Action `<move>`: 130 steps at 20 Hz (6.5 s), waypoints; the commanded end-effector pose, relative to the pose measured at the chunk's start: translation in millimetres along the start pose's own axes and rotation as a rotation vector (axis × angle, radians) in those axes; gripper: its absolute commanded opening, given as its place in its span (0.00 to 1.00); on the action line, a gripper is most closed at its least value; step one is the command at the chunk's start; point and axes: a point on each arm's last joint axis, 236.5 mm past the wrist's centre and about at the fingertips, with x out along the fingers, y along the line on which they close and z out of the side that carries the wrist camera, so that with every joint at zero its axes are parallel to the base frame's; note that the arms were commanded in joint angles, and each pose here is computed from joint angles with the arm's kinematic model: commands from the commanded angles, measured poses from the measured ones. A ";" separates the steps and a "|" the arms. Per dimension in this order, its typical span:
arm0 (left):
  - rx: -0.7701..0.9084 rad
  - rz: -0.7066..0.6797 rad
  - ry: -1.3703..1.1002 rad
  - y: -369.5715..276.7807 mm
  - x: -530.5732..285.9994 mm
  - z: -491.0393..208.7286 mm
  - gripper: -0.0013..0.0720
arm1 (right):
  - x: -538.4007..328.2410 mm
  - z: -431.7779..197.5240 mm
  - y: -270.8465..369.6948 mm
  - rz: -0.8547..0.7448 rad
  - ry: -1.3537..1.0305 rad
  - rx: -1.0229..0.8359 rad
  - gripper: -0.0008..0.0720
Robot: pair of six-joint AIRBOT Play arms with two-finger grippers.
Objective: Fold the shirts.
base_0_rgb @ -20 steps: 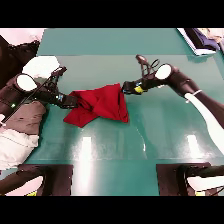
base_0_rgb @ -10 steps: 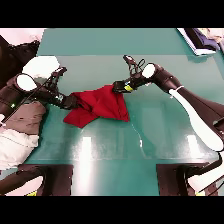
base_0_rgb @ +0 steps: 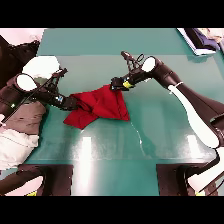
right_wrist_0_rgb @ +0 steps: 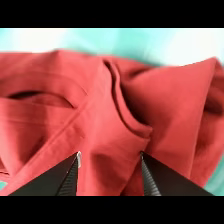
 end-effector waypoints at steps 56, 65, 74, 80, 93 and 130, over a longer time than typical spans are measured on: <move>0.152 0.162 -0.439 6.8 -66.1 231.1 0.05 | -300.9 22.2 -145.6 -0.504 -0.336 0.106 0.03; 0.132 0.219 -0.364 34.3 -65.0 225.0 0.68 | -250.2 62.4 -179.8 -0.495 -0.376 0.100 0.70; -0.044 0.263 -0.034 82.4 -55.9 74.9 0.67 | -305.0 32.6 -138.3 -0.498 -0.385 0.082 0.68; -0.246 0.115 0.014 60.5 2.8 -67.7 0.67 | -310.8 18.3 -128.7 -0.494 -0.353 0.083 0.68; -0.248 0.011 0.078 14.7 55.2 -118.3 0.67 | -308.0 10.0 -128.7 -0.493 -0.316 0.093 0.68; -0.029 0.229 -0.108 38.3 -28.6 -26.0 0.05 | -198.3 -274.9 -245.7 -0.462 0.207 0.548 0.61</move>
